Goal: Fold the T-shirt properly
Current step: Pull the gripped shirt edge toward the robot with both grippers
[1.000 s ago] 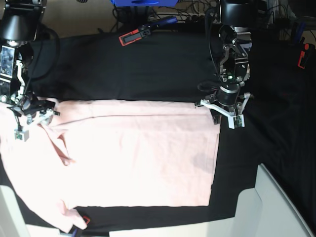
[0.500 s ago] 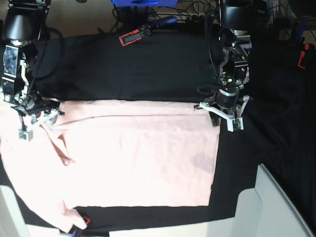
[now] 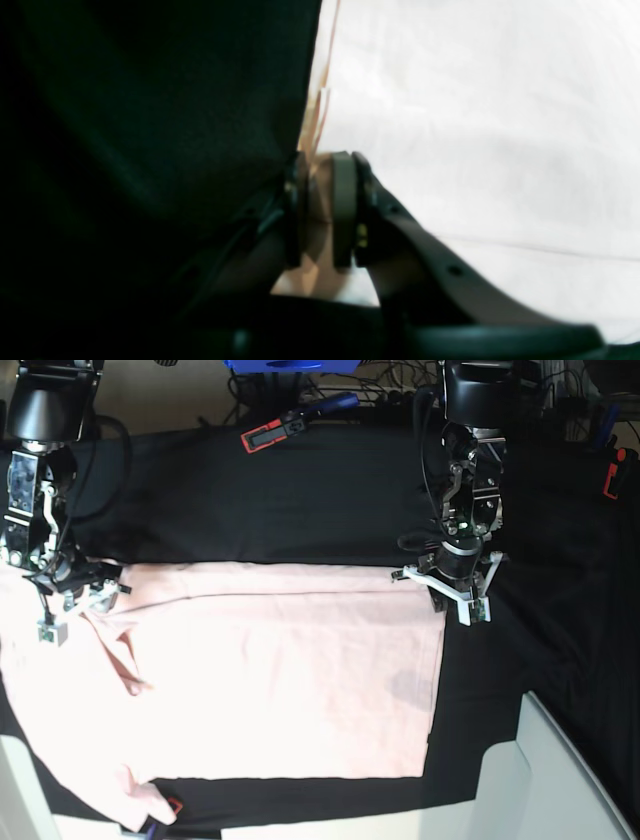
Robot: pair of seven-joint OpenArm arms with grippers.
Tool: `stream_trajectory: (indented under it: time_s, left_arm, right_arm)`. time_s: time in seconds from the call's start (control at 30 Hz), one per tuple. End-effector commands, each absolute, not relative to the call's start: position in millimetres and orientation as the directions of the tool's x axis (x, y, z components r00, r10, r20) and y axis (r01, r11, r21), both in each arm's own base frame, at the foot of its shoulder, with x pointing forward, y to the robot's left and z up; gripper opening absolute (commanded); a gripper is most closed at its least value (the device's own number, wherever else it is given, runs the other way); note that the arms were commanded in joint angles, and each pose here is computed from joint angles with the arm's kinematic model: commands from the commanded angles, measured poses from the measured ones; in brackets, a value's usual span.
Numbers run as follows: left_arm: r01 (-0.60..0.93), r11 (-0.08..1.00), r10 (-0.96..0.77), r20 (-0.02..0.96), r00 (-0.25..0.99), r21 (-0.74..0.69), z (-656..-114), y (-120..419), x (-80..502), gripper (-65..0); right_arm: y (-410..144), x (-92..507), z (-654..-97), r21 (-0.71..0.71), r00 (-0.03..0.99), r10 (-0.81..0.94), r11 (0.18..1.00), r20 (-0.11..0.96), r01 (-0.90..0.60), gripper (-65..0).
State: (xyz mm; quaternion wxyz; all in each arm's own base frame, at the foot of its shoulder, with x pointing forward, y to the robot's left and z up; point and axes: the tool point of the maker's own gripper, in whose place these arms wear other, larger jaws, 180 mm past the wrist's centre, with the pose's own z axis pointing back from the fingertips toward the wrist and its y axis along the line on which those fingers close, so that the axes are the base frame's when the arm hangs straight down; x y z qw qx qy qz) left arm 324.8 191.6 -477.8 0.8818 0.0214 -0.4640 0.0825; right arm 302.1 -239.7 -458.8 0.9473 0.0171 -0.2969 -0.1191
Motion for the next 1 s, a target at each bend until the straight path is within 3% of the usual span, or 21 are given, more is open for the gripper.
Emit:
stream_trajectory:
  time_s: [0.0,0.13,0.27,0.7,0.97]
  left_arm:
    - [-0.163,0.986,0.118,0.852,0.510,-0.040,-463.2,193.2,337.8,-57.8]
    - [-0.162,0.986,0.119,0.854,0.506,-0.042,-461.7,192.4,339.5,-58.1]
    - [-0.162,0.985,0.127,0.861,0.492,-0.053,-456.4,189.0,349.7,-63.3]
    - [-0.163,0.984,0.146,0.872,0.467,-0.077,-438.3,184.8,386.4,-63.3]
    - [-0.152,0.986,0.126,0.907,0.401,-0.070,-405.0,187.6,378.3,-63.3]
  right_arm:
    - [-245.4,314.8,-444.2,0.099,0.765,-0.227,0.973,0.603,0.210,-31.2]
    - [-245.4,314.8,-444.2,0.099,0.765,-0.227,0.973,0.603,0.210,-31.2]
    - [-245.4,313.5,-445.1,0.098,0.766,-0.227,0.973,0.601,0.211,-31.2]
    - [-244.2,301.3,-453.6,0.093,0.784,-0.221,0.974,0.580,0.206,-31.2]
    - [-192.4,306.6,-459.6,0.106,0.819,-0.080,0.994,0.568,0.024,-31.2]
